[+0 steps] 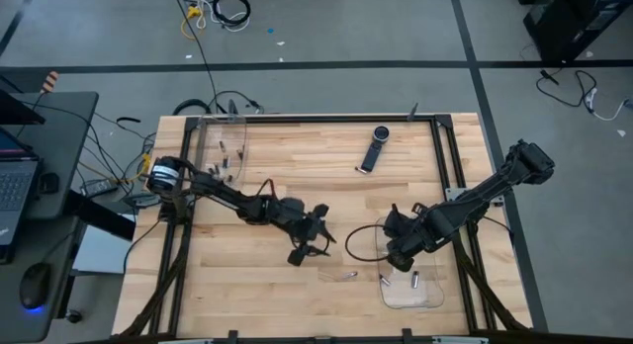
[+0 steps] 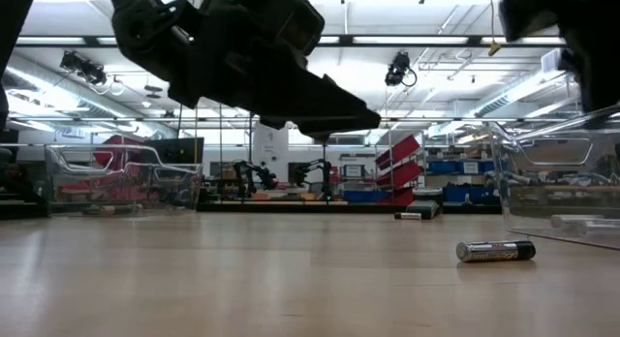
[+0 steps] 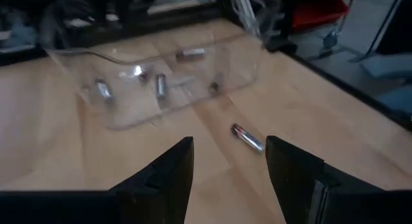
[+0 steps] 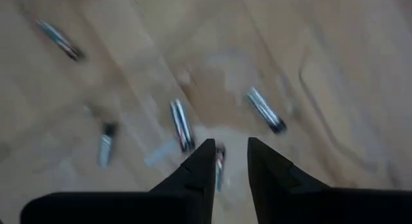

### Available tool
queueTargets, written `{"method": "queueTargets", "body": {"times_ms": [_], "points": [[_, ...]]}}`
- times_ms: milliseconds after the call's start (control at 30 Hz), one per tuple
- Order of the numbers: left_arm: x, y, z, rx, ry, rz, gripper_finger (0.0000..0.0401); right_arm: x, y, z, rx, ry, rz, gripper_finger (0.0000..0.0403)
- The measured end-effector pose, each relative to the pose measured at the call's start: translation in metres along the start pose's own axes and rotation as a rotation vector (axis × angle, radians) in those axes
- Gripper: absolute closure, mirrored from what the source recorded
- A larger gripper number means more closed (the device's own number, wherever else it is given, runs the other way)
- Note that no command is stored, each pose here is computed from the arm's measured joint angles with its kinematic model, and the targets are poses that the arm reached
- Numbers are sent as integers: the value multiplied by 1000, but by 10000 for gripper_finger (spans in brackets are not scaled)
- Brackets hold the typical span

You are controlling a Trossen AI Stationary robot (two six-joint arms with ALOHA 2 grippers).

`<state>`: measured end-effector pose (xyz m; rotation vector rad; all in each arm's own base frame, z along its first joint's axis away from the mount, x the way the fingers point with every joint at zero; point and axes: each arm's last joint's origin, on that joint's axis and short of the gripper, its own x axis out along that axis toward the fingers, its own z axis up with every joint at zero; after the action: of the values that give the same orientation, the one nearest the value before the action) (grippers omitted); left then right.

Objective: Sort batteries
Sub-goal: Put the silver battery into the bottom transparent bin

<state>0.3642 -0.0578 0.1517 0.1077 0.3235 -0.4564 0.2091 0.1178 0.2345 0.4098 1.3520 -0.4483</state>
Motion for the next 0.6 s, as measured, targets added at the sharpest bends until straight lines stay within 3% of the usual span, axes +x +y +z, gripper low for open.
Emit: {"method": "queueTargets", "body": {"times_ms": [233, 433, 600], "points": [[11, -41, 2, 31, 45, 102, 208, -37, 20, 3, -75, -244, 34, 327], [20, -72, 7, 57, -23, 256, 208, -58, 33, -6, -109, -394, 78, 327], [35, -87, 14, 43, -86, 256, 208, -63, 42, -16, -127, -453, 126, 328]]}}
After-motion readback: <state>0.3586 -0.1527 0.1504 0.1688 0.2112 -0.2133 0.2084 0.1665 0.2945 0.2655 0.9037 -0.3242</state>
